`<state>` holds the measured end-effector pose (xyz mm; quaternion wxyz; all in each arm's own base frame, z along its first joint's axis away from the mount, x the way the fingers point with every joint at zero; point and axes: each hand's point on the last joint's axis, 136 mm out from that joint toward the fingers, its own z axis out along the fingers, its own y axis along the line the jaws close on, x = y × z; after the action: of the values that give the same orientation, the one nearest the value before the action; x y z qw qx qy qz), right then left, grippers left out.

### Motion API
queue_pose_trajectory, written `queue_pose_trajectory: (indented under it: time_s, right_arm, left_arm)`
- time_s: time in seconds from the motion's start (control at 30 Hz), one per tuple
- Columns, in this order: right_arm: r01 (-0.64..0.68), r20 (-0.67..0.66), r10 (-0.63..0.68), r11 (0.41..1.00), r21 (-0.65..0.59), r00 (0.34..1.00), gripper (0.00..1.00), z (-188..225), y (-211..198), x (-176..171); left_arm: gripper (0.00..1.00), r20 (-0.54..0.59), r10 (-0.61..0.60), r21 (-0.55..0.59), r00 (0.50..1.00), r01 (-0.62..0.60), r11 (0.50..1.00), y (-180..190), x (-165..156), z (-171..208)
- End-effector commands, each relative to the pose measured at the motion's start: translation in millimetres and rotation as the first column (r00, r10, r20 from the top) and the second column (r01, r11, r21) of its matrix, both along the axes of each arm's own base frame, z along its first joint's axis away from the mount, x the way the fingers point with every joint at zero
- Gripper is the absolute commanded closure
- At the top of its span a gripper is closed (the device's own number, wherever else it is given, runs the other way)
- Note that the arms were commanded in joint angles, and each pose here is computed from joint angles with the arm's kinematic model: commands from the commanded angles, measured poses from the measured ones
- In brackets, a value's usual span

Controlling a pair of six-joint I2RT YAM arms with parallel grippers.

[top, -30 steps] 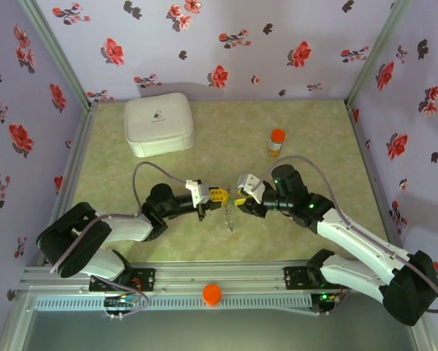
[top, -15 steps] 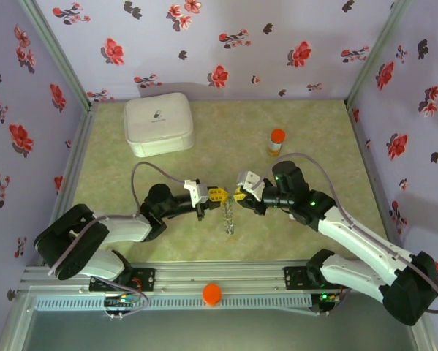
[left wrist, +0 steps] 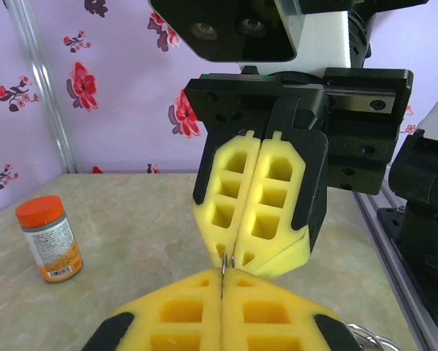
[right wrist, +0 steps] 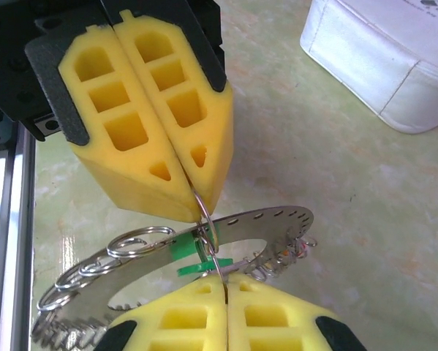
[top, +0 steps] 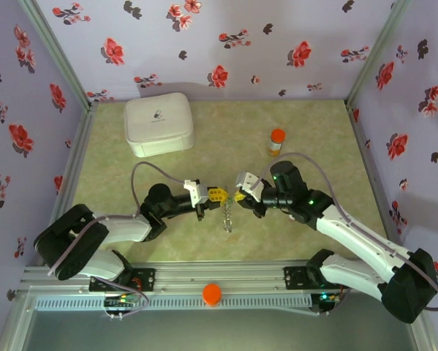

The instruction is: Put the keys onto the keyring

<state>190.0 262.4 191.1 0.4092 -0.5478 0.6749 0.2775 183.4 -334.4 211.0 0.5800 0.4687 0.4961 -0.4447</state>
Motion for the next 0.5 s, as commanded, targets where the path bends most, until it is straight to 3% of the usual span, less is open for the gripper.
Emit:
queue_pose_trajectory:
  time_s: [0.0, 0.27, 0.47]
  right_arm:
    - [-0.036, -0.017, 0.035, 0.999, -0.01, 0.999, 0.93, 2.4, 3.8, -4.7]
    - [-0.059, -0.054, 0.059, 0.998, -0.011, 0.997, 0.92, -1.3, 6.5, -10.7]
    - [0.023, 0.01, -0.023, 1.0, 0.02, 1.0, 0.71, 7.6, -7.9, -4.6]
  left_arm:
    - [1.0, 0.087, -0.016, -0.074, 0.996, 0.023, 0.997, 2.4, -4.9, 29.4]
    - [1.0, 0.109, -0.043, -0.078, 0.993, 0.052, 0.996, -1.4, -7.0, 34.2]
    - [1.0, 0.108, -0.043, -0.058, 0.993, 0.05, 0.997, -1.5, -7.4, 25.6]
